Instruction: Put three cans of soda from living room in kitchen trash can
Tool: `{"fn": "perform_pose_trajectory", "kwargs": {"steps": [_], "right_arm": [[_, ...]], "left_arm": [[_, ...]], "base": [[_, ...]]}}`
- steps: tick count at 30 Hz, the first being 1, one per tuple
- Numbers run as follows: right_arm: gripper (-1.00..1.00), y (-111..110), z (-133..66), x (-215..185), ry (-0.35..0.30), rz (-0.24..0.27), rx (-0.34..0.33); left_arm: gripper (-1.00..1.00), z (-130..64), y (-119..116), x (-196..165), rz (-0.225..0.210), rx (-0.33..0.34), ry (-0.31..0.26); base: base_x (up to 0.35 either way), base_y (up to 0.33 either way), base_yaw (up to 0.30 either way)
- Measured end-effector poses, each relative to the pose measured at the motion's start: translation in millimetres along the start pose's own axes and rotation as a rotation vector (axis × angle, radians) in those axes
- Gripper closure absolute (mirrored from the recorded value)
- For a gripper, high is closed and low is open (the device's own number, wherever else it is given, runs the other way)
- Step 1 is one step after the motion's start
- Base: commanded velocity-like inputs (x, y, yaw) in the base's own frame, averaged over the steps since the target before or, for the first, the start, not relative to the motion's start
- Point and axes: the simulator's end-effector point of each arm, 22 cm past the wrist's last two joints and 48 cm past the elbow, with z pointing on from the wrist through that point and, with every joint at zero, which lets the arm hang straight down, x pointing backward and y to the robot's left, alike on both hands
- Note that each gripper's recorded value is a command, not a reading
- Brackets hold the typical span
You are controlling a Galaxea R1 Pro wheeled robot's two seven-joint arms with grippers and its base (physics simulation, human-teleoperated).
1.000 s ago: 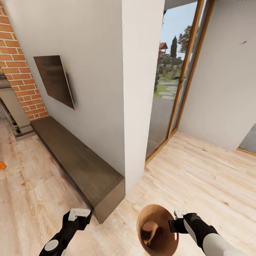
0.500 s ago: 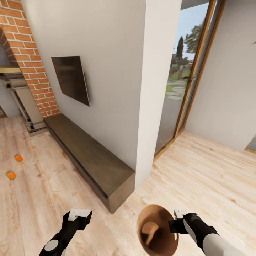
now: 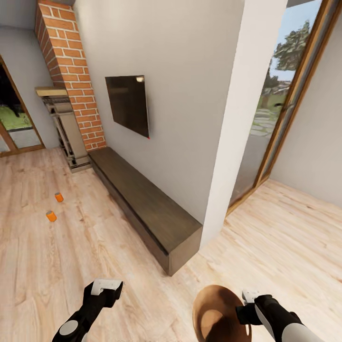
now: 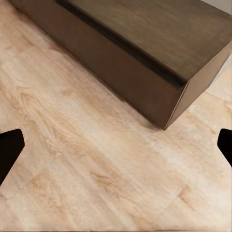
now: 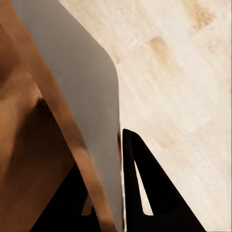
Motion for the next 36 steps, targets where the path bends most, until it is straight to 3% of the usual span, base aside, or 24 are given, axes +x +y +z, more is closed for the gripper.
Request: {"fn": "perform_pose_trajectory", "kwargs": {"steps": [1, 6, 13, 21, 22, 23, 25, 26, 27, 30, 32, 36], "right_arm": [[1.0, -10.2, -1.1, 0.8, 0.003, -0.031, 0.027], [1.0, -33.7, -5.0, 4.8, 0.002, -0.033, 0.043], [1.0, -34.6, -10.2, 9.6, 0.011, -0.059, -0.044], [1.0, -16.4, -9.8, 13.2, 0.03, -0.077, -0.1], [1.0, -3.4, -7.7, 14.0, 0.043, -0.101, -0.11], [1.0, 10.5, -6.3, 19.1, 0.062, -0.084, -0.142], [1.0, 25.6, -5.9, 20.5, 0.086, -0.098, -0.157], [1.0, 37.2, -6.0, 18.5, 0.111, -0.182, -0.135], [1.0, 42.7, -5.4, 23.5, 0.125, -0.164, -0.152], [1.0, 42.5, -5.8, 18.3, 0.106, -0.16, -0.15], [1.0, 38.4, -5.1, 21.4, 0.114, -0.184, -0.135], [1.0, 41.1, -5.4, 20.5, 0.109, -0.162, -0.147]], "left_arm": [[-1.0, 0.0, 0.0, -0.1, 0.0, 0.0, 0.0], [-1.0, 0.0, 0.0, -0.3, 0.0, 0.0, -0.001], [-1.0, -0.1, -0.5, -0.6, -0.002, 0.002, -0.003], [-1.0, 0.0, -0.4, -1.1, -0.001, 0.002, -0.005], [-1.0, 0.0, -0.3, -1.2, 0.0, 0.001, -0.005], [-1.0, 0.1, -0.4, -1.1, 0.0, 0.002, -0.005], [-1.0, -0.1, -0.5, -1.1, -0.001, 0.002, -0.006], [-1.0, -0.3, -0.7, -6.1, 0.002, 0.003, -0.029], [-1.0, -0.2, -0.7, -6.4, 0.002, 0.003, -0.031], [-1.0, -0.4, -1.1, -7.1, 0.002, 0.005, -0.036], [-1.0, -0.3, -1.2, -7.2, 0.002, 0.005, -0.036], [-1.0, 0.5, -1.5, -2.8, -0.003, 0.007, -0.027]], "base": [[-0.144, 0.137, 0.247], [-0.14, 0.121, 0.247], [-0.136, 0.106, 0.21], [-0.123, 0.096, 0.028], [-0.108, 0.095, 0.004], [-0.099, 0.104, 0.002], [-0.053, 0.088, 0.001], [-0.013, 0.052, 0.0], [-0.008, 0.033, 0.0], [0.073, 0.09, 0.0], [0.149, 0.183, 0.0], [0.158, 0.234, 0.0]]}}
